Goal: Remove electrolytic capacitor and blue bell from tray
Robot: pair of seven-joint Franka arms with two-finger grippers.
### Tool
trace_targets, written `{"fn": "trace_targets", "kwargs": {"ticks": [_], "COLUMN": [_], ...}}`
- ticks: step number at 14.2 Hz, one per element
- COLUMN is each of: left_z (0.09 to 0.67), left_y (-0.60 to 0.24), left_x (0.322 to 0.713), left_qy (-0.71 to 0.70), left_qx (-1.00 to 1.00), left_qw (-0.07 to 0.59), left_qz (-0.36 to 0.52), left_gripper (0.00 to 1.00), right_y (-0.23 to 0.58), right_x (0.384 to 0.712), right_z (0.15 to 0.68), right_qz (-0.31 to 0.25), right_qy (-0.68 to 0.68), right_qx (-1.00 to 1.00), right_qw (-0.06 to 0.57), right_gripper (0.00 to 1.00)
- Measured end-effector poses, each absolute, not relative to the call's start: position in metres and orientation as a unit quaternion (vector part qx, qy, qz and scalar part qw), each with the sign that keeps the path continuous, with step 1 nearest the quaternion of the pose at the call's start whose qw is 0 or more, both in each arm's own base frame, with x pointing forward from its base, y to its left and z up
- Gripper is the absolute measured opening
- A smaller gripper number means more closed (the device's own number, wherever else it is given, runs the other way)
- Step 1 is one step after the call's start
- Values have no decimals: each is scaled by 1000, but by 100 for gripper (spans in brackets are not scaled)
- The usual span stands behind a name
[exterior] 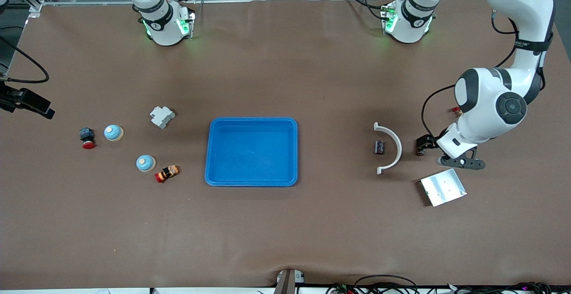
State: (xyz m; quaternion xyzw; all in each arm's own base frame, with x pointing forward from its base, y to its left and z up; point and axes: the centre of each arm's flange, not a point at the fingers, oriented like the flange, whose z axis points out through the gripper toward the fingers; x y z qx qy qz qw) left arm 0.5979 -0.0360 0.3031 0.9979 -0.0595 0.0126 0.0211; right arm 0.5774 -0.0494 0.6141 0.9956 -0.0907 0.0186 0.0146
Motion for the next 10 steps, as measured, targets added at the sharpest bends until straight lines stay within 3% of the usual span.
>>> {"fn": "trace_targets", "kwargs": {"ticks": [4,10], "left_z": [360,454], "left_y": [-24,-30], "left_x": [606,582], "left_qy": [-41,-16], "left_qx": [998,997], "left_qw": [23,31], "left_qz": [43,70], "left_gripper": [100,100], "right_y": [-48,-47], "right_x": [574,574], "right_z": [612,612], "right_qz": [3,3], "right_qy": [-89,-89], "right_qx": [996,996], "right_qw": [14,14], "right_gripper": [100,100]}}
